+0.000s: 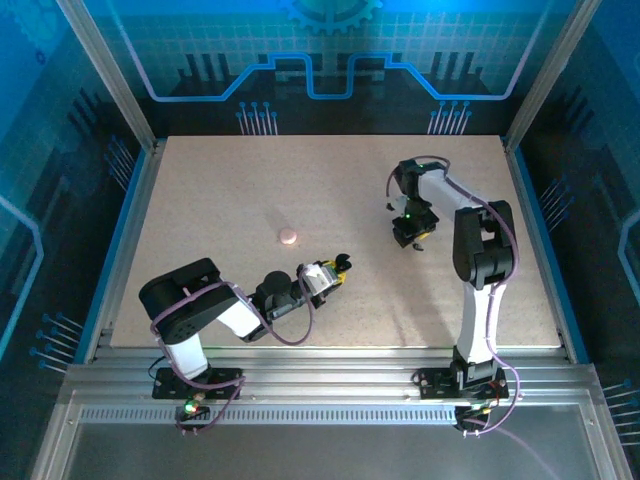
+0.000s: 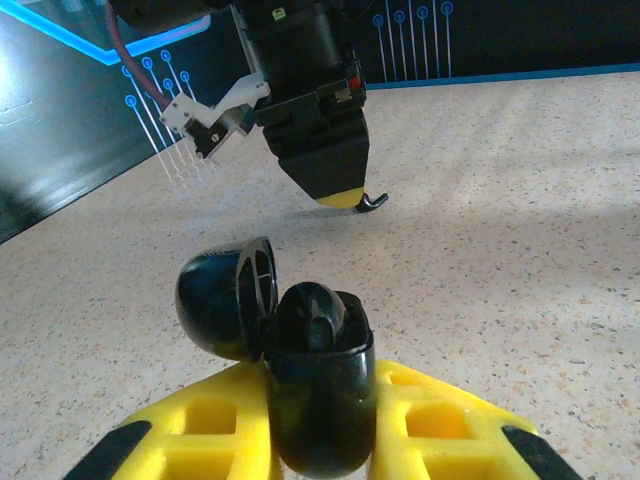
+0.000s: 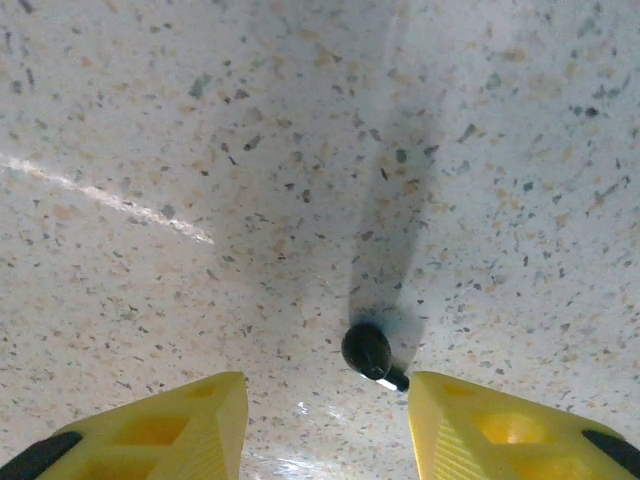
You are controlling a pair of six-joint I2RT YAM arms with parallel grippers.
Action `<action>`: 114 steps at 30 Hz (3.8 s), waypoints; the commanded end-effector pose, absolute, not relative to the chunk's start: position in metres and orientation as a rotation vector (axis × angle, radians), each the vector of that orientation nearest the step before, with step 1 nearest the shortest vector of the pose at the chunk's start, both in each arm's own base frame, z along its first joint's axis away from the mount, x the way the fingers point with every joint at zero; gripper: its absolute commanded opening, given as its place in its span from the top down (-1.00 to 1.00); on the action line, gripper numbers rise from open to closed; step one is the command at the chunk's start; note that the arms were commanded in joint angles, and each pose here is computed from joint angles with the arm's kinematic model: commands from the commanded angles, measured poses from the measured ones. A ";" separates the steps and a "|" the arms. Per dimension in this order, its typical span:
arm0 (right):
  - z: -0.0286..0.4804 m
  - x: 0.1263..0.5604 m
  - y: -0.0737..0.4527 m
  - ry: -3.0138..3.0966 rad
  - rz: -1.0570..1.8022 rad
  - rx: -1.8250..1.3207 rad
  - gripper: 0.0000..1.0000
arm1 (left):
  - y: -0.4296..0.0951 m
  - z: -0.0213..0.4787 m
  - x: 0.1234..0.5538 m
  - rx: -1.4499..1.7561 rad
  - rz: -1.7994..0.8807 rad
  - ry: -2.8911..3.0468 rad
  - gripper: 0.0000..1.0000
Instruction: Insert the wireless bluetooth earbuds into the charging case
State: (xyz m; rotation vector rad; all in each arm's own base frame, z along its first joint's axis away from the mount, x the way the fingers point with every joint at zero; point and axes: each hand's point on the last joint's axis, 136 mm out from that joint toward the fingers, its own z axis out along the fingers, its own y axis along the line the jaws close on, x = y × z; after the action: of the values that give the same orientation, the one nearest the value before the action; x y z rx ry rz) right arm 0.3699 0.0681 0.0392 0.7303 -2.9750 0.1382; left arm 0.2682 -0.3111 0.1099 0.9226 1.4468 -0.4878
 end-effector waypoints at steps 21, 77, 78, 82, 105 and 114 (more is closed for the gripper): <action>0.031 0.378 0.044 -2.996 0.199 0.599 0.11 | -0.313 0.122 0.274 0.890 -0.499 1.418 0.75; 0.009 0.377 0.043 -2.915 -0.047 0.596 0.43 | -0.316 0.133 0.276 0.893 -0.493 1.382 0.73; 0.009 0.377 0.042 -2.917 -0.049 0.595 0.44 | -0.316 0.133 0.276 0.894 -0.492 1.382 0.73; 0.010 0.380 0.041 -2.931 -0.041 0.597 0.48 | -0.317 0.133 0.276 0.896 -0.495 1.377 0.73; 0.066 0.380 0.084 -3.290 -0.436 0.486 0.53 | -0.327 0.122 0.279 0.908 -0.530 1.402 0.73; 0.072 0.361 0.102 -3.353 -0.646 0.389 0.56 | -0.335 0.116 0.282 0.910 -0.556 1.415 0.73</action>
State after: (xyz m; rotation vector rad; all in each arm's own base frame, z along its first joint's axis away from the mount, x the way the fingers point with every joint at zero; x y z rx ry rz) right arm 0.3571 0.0910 0.0597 0.4306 -3.3034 -0.5151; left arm 0.2793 -0.3278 0.1086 0.9261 1.4369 -0.5114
